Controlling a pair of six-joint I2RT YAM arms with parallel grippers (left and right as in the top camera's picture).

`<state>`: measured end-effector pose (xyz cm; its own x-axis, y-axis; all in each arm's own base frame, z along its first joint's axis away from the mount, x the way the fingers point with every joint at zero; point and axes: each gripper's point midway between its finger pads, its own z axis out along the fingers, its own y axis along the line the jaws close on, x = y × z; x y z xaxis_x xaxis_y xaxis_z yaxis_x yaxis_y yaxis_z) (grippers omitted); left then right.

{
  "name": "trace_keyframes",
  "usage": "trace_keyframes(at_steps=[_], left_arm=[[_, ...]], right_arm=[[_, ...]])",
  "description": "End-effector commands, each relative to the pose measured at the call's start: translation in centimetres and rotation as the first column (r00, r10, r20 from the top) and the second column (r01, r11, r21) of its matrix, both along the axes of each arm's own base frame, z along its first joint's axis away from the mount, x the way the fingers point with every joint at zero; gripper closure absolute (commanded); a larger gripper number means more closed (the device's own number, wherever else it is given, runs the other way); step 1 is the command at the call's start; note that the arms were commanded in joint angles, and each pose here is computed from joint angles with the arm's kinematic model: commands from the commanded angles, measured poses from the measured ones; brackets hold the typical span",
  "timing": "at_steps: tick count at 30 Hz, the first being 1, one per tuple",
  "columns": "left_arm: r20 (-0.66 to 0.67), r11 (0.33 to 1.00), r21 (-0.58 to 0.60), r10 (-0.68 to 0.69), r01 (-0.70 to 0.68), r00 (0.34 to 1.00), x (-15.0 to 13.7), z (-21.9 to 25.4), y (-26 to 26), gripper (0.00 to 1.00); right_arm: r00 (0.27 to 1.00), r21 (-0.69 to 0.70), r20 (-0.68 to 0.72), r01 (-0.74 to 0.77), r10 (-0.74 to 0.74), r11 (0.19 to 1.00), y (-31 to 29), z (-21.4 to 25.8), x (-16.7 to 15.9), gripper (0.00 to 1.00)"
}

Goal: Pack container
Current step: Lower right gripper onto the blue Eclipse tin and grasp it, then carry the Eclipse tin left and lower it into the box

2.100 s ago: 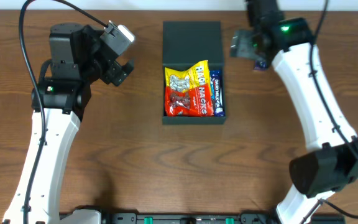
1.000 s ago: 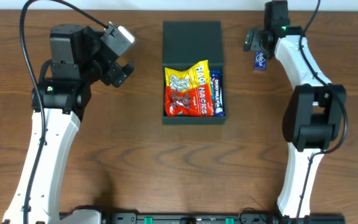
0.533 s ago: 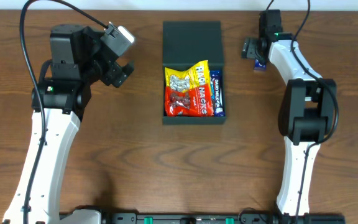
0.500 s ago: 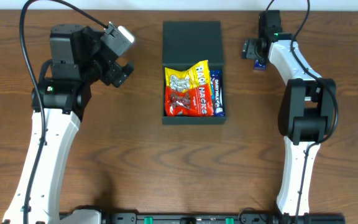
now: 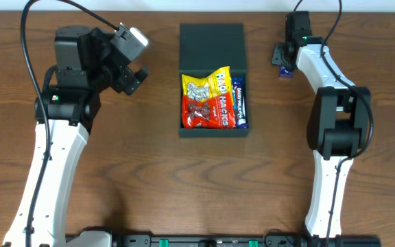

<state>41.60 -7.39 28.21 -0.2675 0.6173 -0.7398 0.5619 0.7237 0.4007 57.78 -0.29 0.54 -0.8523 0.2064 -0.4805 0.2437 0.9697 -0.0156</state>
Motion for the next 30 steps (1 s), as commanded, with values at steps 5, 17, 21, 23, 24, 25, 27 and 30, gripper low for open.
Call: trace_keyframes(at_steps=[5, 17, 21, 23, 24, 25, 27, 30], left_arm=[[0.028, 1.000, -0.016, 0.002, -0.001, 1.000, -0.2, 1.3, -0.1, 0.05], [0.029, 1.000, -0.016, 0.002, -0.001, 1.000, -0.2, 1.3, -0.1, 0.05], [0.028, 1.000, -0.016, 0.002, -0.001, 1.000, -0.2, 1.3, -0.1, 0.05], [0.027, 1.000, -0.016, 0.002, -0.001, 1.000, -0.2, 1.3, -0.1, 0.05], [0.027, 1.000, -0.016, 0.002, -0.001, 1.000, -0.2, 1.3, -0.1, 0.05], [0.028, 1.000, -0.016, 0.002, -0.001, 1.000, -0.2, 1.3, -0.1, 0.05], [0.028, 1.000, -0.016, 0.002, -0.001, 1.000, -0.2, 1.3, -0.1, 0.05], [0.028, 1.000, -0.016, 0.002, -0.001, 1.000, -0.2, 1.3, -0.1, 0.05]], right_arm=[[1.000, 0.060, -0.024, 0.003, -0.001, 0.998, 0.6, -0.9, -0.4, 0.61], [0.996, 0.100, -0.040, -0.081, 0.085, 0.992, 3.8, 7.8, -1.3, 0.99], [0.993, 0.100, 0.016, -0.119, 0.118, 0.988, 5.6, 13.3, -1.8, 0.99], [0.989, 0.103, 0.041, -0.147, 0.144, 0.984, 7.0, 15.9, -2.6, 0.99], [0.986, 0.103, 0.049, -0.161, 0.156, 0.982, 7.6, 16.8, -3.0, 0.98], [0.984, 0.103, 0.058, -0.174, 0.169, 0.979, 8.2, 17.8, -3.5, 0.99], [0.976, 0.109, 0.071, -0.214, 0.207, 0.971, 10.1, 19.5, -4.7, 0.99], [0.959, 0.139, 0.062, -0.283, 0.276, 0.949, 13.4, 20.7, -6.7, 0.99]])
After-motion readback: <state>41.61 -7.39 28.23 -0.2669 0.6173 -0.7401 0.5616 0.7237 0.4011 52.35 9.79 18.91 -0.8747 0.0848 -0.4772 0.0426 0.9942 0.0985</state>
